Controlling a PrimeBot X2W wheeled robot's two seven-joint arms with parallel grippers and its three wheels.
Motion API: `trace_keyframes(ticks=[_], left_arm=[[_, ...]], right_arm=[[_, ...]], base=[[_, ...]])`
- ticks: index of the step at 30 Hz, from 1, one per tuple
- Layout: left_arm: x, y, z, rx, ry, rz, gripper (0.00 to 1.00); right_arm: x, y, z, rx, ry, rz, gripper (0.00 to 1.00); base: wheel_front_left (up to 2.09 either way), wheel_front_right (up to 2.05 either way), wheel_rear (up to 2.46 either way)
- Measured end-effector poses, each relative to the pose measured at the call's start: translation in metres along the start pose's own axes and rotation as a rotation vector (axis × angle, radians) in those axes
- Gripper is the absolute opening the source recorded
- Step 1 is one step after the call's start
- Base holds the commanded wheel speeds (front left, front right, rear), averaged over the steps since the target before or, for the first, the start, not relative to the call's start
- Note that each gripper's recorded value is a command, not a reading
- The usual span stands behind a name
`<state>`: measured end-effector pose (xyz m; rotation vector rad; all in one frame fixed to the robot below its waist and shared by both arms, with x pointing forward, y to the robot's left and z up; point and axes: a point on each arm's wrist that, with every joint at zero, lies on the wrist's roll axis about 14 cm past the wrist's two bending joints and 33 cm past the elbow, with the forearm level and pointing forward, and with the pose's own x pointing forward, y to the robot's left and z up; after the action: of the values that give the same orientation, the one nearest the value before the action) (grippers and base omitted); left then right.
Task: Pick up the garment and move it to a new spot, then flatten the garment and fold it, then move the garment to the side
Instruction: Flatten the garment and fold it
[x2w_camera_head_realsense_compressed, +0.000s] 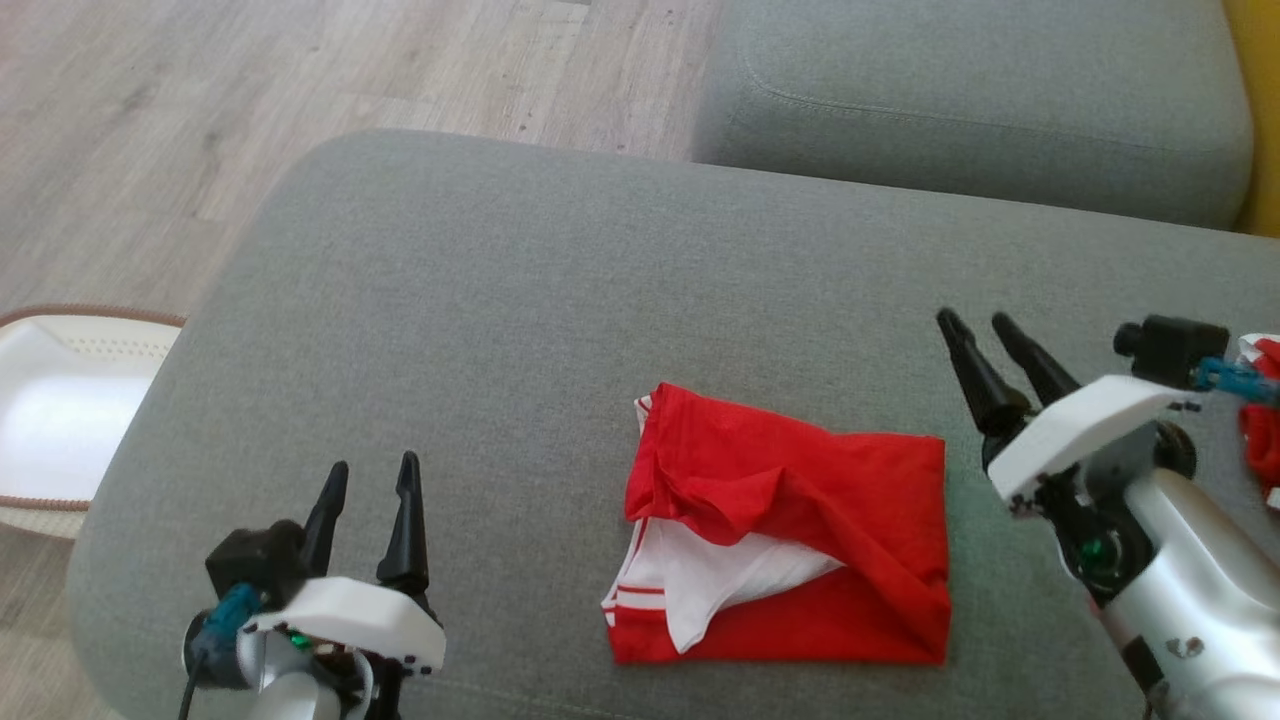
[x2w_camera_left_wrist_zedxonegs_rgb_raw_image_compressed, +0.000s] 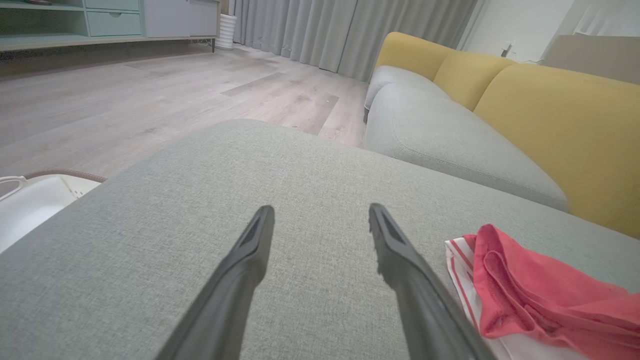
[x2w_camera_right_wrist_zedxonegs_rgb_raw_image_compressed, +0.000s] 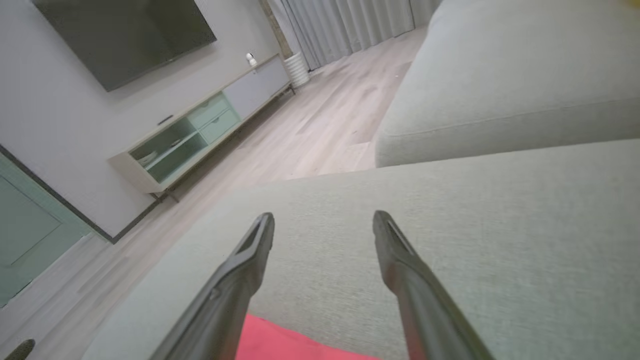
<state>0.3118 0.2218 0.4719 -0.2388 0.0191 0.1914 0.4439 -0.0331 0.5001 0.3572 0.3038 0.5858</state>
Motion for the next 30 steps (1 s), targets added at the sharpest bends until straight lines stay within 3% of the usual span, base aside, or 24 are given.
trace_keyframes(ticks=[3, 4, 5, 6, 7, 13, 17, 22, 25, 30], left_arm=[[0.001, -0.001, 0.0, -0.001, 0.001, -0.003, 1.0], [0.001, -0.002, -0.001, -0.002, 0.002, -0.004, 1.0], [0.001, -0.002, -0.001, -0.002, 0.003, -0.004, 1.0], [0.001, -0.002, -0.001, -0.002, 0.003, -0.005, 1.0], [0.001, -0.002, -0.001, -0.002, 0.004, -0.005, 1.0], [0.0, 0.0, -0.002, -0.003, 0.006, 0.003, 1.0], [-0.002, 0.005, -0.002, -0.004, 0.007, 0.019, 1.0], [-0.003, 0.007, -0.003, -0.005, 0.01, 0.025, 1.0], [-0.002, 0.006, -0.004, -0.004, 0.013, 0.023, 1.0], [0.0, 0.002, -0.005, -0.004, 0.018, 0.011, 1.0]], right_arm=[[-0.004, -0.01, -0.019, 0.019, 0.075, -0.035, 1.0], [-0.005, -0.01, -0.026, 0.032, 0.104, -0.04, 0.93], [-0.005, -0.01, -0.034, 0.046, 0.135, -0.043, 0.67], [-0.006, -0.009, -0.044, 0.059, 0.177, -0.044, 0.27], [-0.007, -0.006, -0.056, 0.075, 0.22, -0.042, 0.0], [-0.011, 0.017, -0.106, 0.115, 0.429, -0.007, 0.0], [-0.012, 0.074, -0.134, 0.121, 0.56, 0.14, 0.0], [-0.032, 0.104, -0.172, 0.134, 0.673, 0.212, 0.0], [-0.039, 0.119, -0.184, 0.146, 0.692, 0.243, 0.0], [-0.033, 0.157, -0.159, 0.197, 0.568, 0.355, 0.0]], base=[[0.0, 0.0, 0.0], [0.0, 0.0, 0.0], [0.0, 0.0, 0.0], [0.0, 0.0, 0.0], [0.0, 0.0, 0.0], [0.0, 0.0, 0.0], [0.0, 0.0, 0.0], [0.0, 0.0, 0.0], [0.0, 0.0, 0.0], [0.0, 0.0, 0.0]])
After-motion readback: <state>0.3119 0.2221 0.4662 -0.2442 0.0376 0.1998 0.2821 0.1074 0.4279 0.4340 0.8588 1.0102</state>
